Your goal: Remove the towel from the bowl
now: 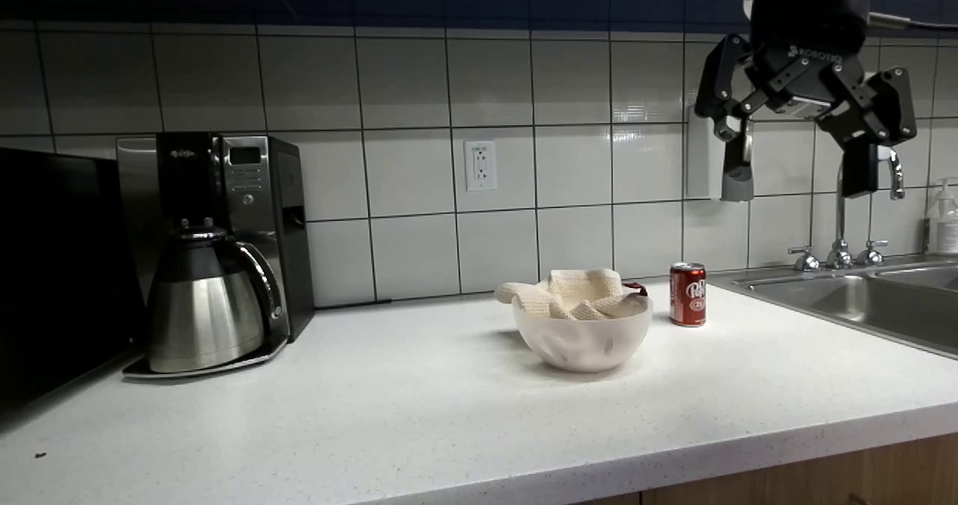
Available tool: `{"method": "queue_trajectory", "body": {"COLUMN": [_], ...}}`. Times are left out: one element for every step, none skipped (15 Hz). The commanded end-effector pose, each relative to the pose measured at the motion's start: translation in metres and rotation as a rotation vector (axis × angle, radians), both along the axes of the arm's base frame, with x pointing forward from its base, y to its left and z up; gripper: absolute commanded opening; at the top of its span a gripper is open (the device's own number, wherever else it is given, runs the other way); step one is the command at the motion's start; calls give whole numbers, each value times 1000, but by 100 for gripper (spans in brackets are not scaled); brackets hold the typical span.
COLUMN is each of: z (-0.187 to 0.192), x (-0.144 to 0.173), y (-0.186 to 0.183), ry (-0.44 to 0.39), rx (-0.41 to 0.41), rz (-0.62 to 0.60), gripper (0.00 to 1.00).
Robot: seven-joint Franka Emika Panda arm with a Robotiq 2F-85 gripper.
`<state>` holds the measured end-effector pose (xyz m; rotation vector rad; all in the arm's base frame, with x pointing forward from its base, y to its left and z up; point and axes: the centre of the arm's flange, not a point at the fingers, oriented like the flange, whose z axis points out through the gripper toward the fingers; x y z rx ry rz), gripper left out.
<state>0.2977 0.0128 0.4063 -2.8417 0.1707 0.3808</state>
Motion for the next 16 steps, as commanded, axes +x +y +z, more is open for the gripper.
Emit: {"method": "queue_trajectory", "body": {"z": [-11, -13, -15, -18, -21, -24, -28, -32, -36, -40, -44, -49, -54, -59, -63, -67], "x": [1, 4, 6, 9, 12, 16, 19, 24, 28, 34, 39, 46, 52, 59, 65, 70], "y": [24, 28, 33, 36, 39, 42, 43, 44, 45, 45, 45, 44, 43, 42, 41, 41], "ry": [-45, -58, -70, -79, -93, -107, -122, -138, -154, -170, -186, -201, -215, -231, -244, -255], "rx": [-14, -27, -36, -45, -55, -64, -72, -78, -83, -89, -95, -101, -105, -110, -113, -119], "rz": [52, 63, 74, 82, 90, 96, 97, 99, 97, 93, 87, 80, 73, 62, 52, 44], "gripper": [100, 100, 100, 100, 100, 100, 100, 100, 100, 100, 100, 100, 100, 100, 100, 100]}}
